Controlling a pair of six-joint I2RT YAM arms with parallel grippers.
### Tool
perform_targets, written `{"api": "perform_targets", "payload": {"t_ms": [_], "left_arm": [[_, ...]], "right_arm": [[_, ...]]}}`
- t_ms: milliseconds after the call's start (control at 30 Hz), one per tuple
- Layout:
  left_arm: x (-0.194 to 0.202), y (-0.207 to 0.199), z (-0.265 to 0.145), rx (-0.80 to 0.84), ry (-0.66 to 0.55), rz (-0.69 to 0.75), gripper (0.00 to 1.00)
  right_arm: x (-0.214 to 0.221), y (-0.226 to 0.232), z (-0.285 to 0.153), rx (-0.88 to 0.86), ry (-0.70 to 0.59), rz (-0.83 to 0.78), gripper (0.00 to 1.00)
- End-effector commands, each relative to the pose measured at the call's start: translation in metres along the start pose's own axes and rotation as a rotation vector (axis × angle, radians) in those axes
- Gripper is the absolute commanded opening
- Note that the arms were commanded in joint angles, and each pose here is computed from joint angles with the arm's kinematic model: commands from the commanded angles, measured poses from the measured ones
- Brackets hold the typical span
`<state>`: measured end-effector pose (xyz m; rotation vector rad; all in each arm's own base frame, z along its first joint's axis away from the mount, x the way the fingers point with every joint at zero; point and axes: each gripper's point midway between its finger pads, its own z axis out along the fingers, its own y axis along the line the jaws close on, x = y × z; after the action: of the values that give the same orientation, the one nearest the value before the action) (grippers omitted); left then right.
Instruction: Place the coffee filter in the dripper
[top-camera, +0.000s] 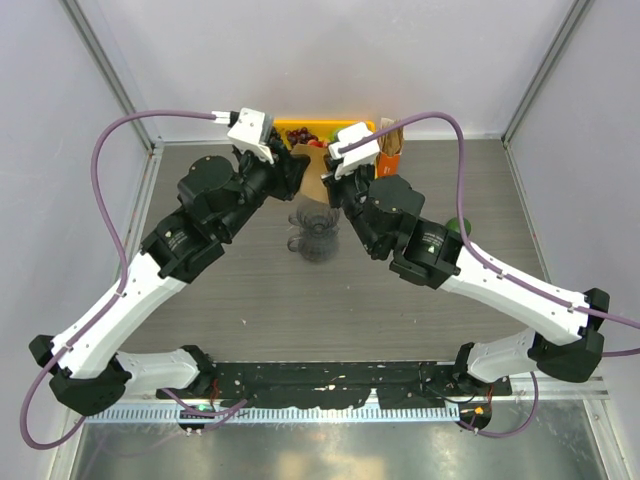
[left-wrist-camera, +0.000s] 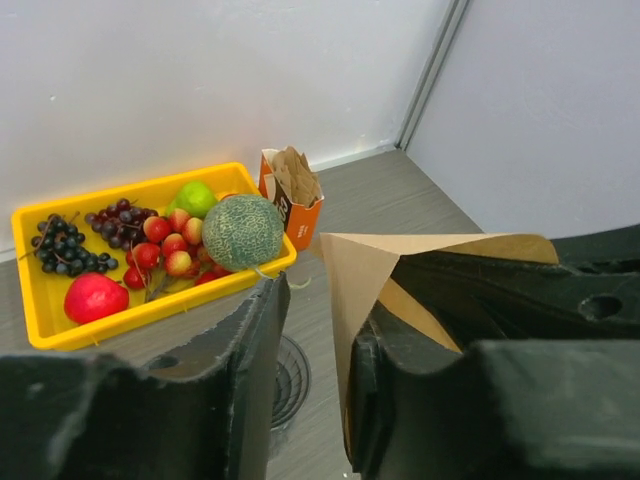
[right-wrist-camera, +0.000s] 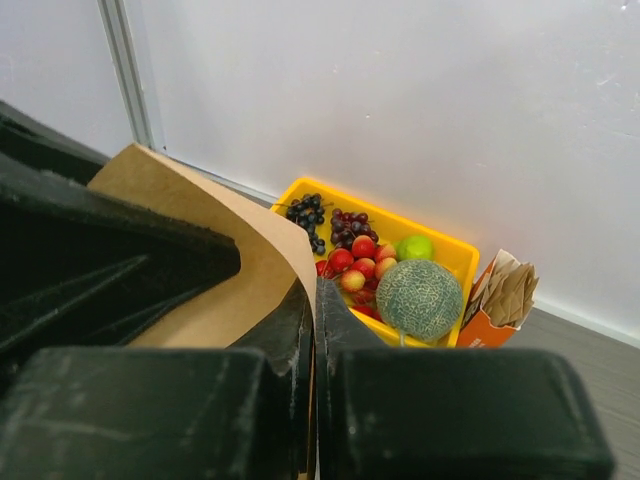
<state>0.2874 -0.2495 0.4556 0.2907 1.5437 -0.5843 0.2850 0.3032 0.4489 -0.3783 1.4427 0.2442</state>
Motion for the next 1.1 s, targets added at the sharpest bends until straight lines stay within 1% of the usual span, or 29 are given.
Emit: {"api": "perform_targets", "payload": {"t_ms": [0,133,233,267,333,400,500,767,800,1067], "left_arm": [[-0.003,-0.003,0.003,-0.001,-0.018,0.008,0.40],[0.001,-0.001,0.010,-0.029,-0.005,0.004,0.43],[0.001,0.002,0.014,-0.051,-0.003,0.003,0.43],[0.000,0.002,0.015,-0.055,-0.007,0.003,0.41],[-0.004,0.003,0.015,-0.060,-0.015,0.002,0.29],[-0.004,0.003,0.014,-0.062,-0.012,0.009,0.19],[0.000,0.005,0.011,-0.065,0.004,0.021,0.10],[0.010,0.009,0.011,-0.082,0.035,0.038,0.02],[0.011,0.010,0.011,-0.086,0.039,0.041,0.01],[0.011,0.012,0.011,-0.096,0.045,0.048,0.00]], "right_arm": [[-0.025,-0.005,0.002,0.026,-0.051,0.085,0.05],[-0.031,-0.005,0.003,0.030,-0.063,0.125,0.05],[-0.030,-0.003,0.005,0.033,-0.055,0.149,0.05],[-0.029,-0.002,0.005,0.033,-0.050,0.151,0.05],[-0.028,-0.004,0.006,0.053,-0.047,0.152,0.05],[-0.027,-0.009,0.005,0.072,-0.046,0.142,0.05],[-0.026,-0.020,0.003,0.119,-0.048,0.127,0.05],[-0.026,-0.035,0.007,0.172,-0.046,0.112,0.05],[-0.031,-0.038,0.007,0.186,-0.066,0.125,0.05],[-0.030,-0.045,0.005,0.201,-0.069,0.114,0.05]]}}
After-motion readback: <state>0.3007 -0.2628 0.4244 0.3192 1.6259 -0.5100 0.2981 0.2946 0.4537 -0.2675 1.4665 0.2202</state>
